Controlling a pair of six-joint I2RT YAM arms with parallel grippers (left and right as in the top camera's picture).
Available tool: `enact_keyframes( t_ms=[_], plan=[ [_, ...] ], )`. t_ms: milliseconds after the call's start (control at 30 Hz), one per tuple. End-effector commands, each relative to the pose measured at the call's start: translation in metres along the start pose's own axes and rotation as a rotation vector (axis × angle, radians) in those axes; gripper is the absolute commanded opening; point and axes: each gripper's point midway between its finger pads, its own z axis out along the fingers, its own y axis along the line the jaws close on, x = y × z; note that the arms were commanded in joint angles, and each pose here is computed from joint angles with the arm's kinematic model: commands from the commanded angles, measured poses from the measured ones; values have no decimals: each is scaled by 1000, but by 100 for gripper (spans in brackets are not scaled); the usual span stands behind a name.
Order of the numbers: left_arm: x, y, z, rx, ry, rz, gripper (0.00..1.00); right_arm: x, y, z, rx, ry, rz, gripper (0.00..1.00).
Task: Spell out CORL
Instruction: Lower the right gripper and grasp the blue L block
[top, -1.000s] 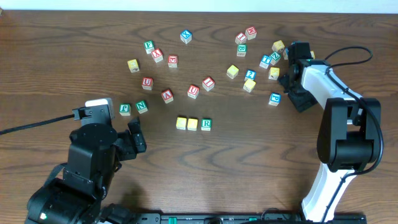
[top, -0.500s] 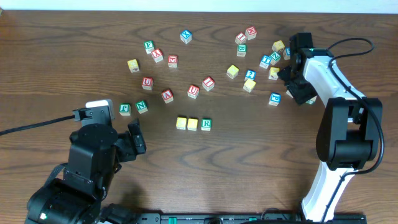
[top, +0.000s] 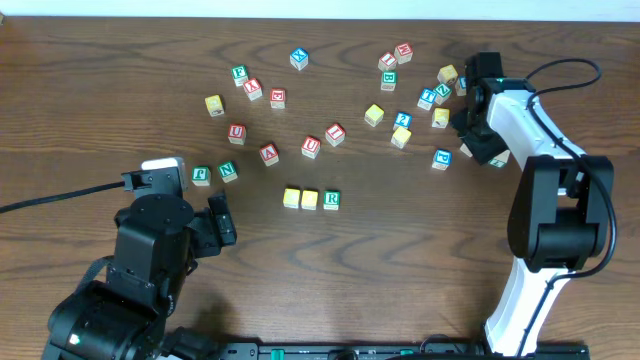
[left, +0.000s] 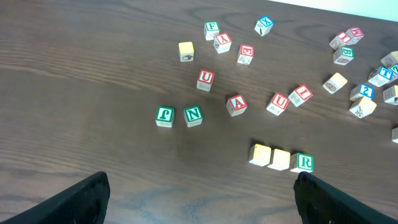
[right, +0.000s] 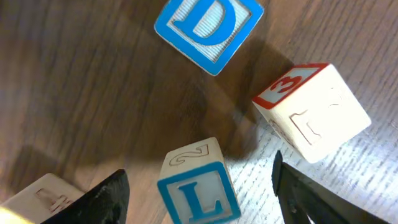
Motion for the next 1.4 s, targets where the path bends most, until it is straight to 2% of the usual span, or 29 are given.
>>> enact_keyframes(
  t_ms=[0, 167, 333, 500, 633, 767, 1167, 1367],
  plan=[
    [-3, 3, -2, -13, -10, 11, 93, -3, 0, 9, 23, -15, 4, 70],
    [-3, 3, -1, -15, -5, 13, 93, -4, 1, 9, 18, -18, 0, 69],
    [-1, 3, -1, -18, 1, 15, 93, -5, 2, 9, 13, -20, -5, 54],
    [-1, 3, -1, -19, 2, 16, 93, -5, 2, 9, 13, -20, -5, 48],
    [-1, 3, -1, -19, 2, 16, 93, -4, 2, 9, 14, -20, -6, 32],
    [-1, 4, -1, -19, 3, 16, 93, -5, 2, 9, 15, -19, -5, 22],
    [1, 4, -1, -22, 9, 33, 93, -1, 0, 9, 20, -1, -18, 21],
    [1, 4, -1, -22, 9, 33, 93, -8, 10, -11, 9, 5, -73, 17]
  ],
)
